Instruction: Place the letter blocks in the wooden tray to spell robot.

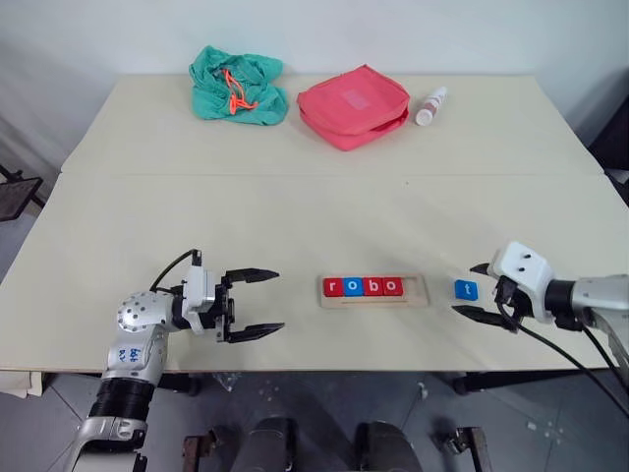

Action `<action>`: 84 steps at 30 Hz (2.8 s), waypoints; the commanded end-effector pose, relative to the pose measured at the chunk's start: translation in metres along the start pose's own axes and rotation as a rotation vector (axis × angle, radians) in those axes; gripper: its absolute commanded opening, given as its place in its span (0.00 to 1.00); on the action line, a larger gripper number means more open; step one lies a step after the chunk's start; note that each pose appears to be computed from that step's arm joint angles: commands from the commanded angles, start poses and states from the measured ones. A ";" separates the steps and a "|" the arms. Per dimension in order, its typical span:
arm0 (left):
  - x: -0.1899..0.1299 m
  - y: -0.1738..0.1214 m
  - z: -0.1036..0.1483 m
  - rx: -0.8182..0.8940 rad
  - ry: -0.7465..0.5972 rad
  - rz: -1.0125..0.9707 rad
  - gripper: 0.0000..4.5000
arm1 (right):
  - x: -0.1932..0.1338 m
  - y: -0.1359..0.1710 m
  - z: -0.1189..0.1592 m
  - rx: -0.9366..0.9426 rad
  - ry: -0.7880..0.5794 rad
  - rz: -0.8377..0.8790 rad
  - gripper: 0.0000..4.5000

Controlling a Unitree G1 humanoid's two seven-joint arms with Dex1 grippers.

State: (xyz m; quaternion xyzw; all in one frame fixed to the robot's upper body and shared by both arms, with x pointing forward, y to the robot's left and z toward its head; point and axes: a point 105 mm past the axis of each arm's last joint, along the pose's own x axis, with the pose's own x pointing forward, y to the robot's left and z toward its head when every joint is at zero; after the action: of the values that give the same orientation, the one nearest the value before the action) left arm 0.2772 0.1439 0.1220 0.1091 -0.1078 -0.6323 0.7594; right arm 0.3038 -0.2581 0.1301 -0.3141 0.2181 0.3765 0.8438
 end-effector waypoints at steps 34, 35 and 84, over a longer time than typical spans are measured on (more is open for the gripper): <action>-0.004 0.002 0.011 0.036 0.006 0.039 1.00 | 0.003 -0.018 0.059 -0.049 -0.083 0.089 0.31; -0.004 0.002 0.011 0.036 0.007 0.036 1.00 | 0.005 -0.014 0.064 -0.050 -0.080 0.109 0.31; -0.004 0.004 0.008 0.049 0.020 0.010 1.00 | 0.008 0.007 0.066 -0.038 -0.056 0.192 0.72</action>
State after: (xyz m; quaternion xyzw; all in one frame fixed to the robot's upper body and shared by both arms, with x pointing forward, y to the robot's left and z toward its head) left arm 0.2775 0.1516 0.1240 0.1207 -0.1006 -0.6226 0.7666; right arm 0.3111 -0.2021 0.1521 -0.2842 0.2422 0.4815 0.7929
